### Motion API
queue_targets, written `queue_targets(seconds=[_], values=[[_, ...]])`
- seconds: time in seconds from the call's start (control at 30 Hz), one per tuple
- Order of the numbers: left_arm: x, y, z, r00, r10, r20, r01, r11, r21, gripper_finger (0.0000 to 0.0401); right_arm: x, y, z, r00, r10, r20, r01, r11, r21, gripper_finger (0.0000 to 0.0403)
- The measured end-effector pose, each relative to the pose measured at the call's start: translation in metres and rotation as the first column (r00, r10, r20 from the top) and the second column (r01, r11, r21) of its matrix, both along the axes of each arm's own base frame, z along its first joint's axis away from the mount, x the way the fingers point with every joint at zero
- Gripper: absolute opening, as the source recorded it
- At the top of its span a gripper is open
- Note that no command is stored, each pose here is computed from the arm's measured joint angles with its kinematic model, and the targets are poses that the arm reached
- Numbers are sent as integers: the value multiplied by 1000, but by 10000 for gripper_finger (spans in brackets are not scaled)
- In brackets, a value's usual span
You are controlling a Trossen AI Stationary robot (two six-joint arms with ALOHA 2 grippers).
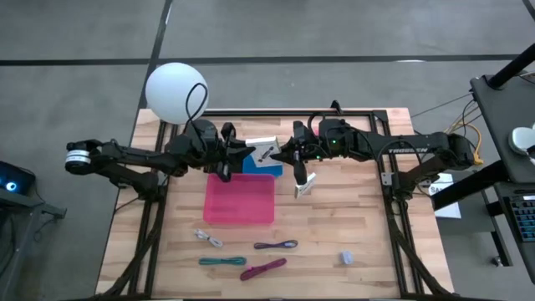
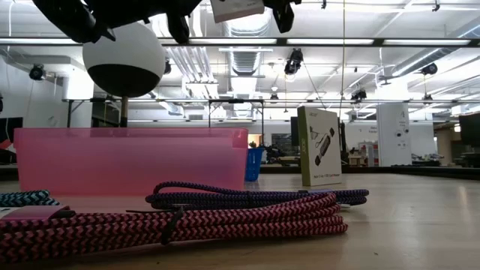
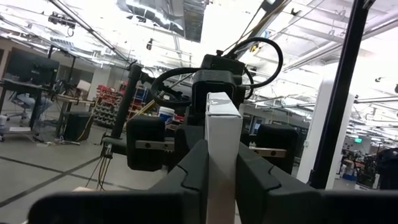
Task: Pick and place items into bin
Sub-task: Put the bottom card reader box into the black bin
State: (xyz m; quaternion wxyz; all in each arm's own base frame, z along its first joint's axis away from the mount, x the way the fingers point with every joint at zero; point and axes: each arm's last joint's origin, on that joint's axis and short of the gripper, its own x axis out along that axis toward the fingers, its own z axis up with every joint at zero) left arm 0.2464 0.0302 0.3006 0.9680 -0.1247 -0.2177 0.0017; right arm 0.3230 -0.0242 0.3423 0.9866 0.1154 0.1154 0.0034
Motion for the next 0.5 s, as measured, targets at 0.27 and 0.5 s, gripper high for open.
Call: queue_targets(seconds=[0.27,0.5], values=[[0,0,0,1000,-6,3,6,1000,3,29,0,0,0,1000,0,0,0,1000,-1,39],[-4,-1,5,1000,-5,31,5,1000,6,28,0,0,-1,1000,-3,-12,3,1000,-4,100]])
